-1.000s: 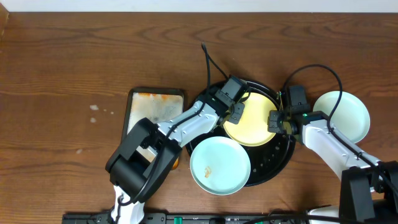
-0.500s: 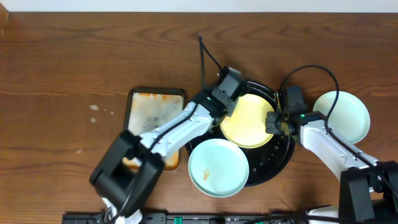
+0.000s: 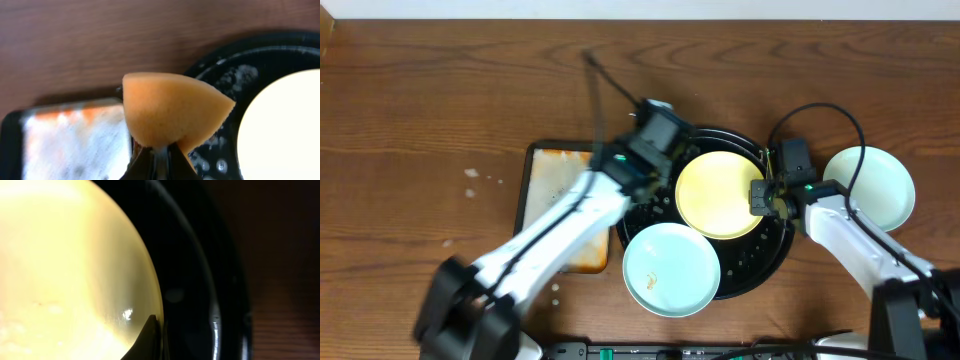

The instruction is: Clean dirty plates on tray and stack at the side

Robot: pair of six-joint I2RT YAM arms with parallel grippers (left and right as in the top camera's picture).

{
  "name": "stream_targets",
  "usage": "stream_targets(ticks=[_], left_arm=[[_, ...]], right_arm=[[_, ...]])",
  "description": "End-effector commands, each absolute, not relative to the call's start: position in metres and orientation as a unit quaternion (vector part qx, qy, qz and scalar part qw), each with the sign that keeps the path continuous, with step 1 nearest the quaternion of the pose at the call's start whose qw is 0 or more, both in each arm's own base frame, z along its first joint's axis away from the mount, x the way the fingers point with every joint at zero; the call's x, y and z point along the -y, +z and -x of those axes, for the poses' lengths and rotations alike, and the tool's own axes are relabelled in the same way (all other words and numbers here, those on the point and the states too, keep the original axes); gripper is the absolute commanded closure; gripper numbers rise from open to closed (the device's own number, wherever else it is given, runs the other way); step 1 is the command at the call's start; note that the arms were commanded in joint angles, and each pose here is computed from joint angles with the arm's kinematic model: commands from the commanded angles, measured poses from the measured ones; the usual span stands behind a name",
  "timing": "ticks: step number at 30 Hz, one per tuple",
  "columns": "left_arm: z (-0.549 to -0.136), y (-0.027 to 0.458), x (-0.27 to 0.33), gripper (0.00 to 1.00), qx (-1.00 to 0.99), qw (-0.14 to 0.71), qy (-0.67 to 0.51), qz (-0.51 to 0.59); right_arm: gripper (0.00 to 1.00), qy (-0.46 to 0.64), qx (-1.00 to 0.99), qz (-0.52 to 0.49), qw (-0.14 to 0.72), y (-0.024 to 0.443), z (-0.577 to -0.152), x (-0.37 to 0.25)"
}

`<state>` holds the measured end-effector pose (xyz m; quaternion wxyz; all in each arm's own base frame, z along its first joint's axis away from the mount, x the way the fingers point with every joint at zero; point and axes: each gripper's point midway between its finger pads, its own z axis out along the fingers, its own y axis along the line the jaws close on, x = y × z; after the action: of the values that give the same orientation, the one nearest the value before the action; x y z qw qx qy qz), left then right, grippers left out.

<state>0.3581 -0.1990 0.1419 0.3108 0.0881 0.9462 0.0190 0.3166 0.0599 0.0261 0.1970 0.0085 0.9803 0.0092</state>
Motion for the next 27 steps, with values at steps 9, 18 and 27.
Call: stream_targets(ticks=[9,18,27], left_arm=[[-0.329,0.162,0.09,0.91,-0.974,0.215,-0.036,0.065],[-0.31,0.128,0.057,0.9,-0.982,0.164,-0.009,0.099],[-0.302,0.114,0.054,0.88,-0.984,0.148,-0.003,0.099]], right_arm=[[0.99,-0.115,-0.911,0.117,0.379,0.147,-0.342,-0.061],[0.99,-0.281,-0.817,0.21,0.458,0.214,-0.337,-0.081],[0.99,-0.381,-0.73,0.275,0.496,0.259,-0.318,-0.123]])
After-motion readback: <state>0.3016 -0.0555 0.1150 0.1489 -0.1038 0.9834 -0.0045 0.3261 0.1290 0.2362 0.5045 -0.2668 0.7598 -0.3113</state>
